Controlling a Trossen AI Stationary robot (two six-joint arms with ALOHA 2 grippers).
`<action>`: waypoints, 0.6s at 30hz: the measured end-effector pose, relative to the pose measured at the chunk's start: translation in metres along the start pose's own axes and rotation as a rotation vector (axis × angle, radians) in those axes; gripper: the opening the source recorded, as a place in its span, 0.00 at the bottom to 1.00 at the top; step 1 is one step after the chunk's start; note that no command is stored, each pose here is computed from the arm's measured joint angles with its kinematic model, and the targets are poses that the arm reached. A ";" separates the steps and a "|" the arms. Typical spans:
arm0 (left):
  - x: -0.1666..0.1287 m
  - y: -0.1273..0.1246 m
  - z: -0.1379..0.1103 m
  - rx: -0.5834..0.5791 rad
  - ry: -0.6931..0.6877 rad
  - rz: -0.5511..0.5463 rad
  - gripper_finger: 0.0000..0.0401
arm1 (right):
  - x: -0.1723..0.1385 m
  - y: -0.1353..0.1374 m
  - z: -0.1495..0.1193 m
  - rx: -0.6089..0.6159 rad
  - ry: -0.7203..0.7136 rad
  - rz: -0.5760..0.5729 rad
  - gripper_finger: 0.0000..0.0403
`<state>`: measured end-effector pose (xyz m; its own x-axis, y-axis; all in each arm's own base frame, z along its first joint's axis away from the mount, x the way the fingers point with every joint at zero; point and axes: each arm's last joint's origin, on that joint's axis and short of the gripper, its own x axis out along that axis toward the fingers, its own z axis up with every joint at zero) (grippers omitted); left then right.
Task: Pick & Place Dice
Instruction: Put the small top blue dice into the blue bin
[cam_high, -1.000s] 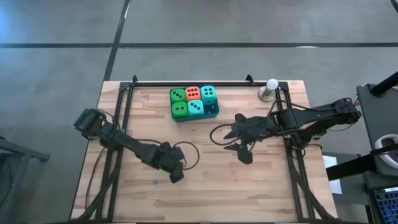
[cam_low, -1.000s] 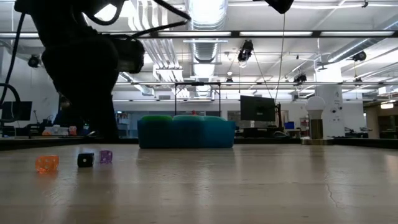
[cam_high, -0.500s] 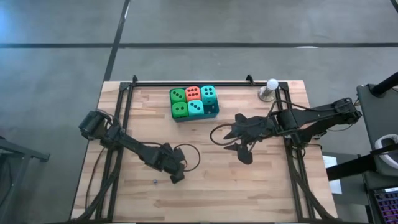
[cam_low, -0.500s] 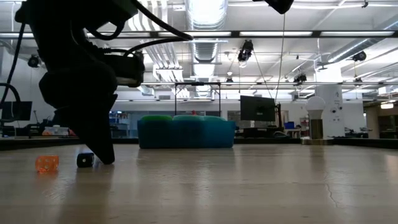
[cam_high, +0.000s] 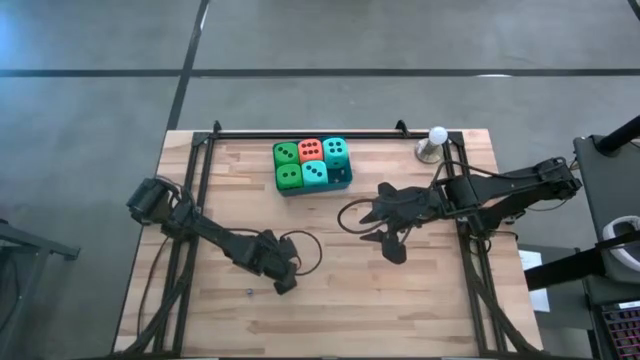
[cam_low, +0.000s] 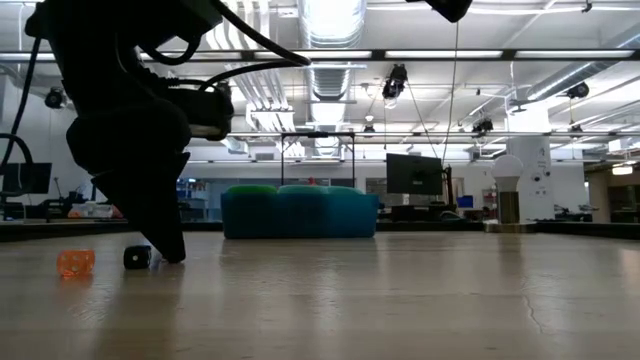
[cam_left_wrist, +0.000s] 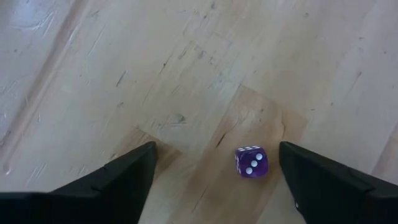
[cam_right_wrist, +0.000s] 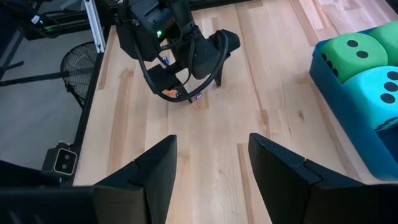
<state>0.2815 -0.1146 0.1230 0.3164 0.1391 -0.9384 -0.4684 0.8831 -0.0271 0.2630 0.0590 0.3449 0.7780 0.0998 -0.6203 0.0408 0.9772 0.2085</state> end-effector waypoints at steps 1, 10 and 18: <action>0.000 0.000 0.000 -0.001 -0.001 0.000 0.81 | 0.000 0.000 0.000 0.000 0.000 0.000 0.48; 0.000 0.000 0.000 -0.001 -0.001 0.000 0.45 | 0.000 0.000 0.000 0.005 -0.002 0.001 0.48; 0.000 0.000 0.000 -0.003 -0.003 -0.004 0.20 | 0.000 0.000 0.001 0.006 -0.012 0.003 0.48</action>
<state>0.2820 -0.1148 0.1226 0.3205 0.1372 -0.9373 -0.4696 0.8823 -0.0314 0.2637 0.0591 0.3459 0.7854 0.1009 -0.6107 0.0416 0.9758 0.2148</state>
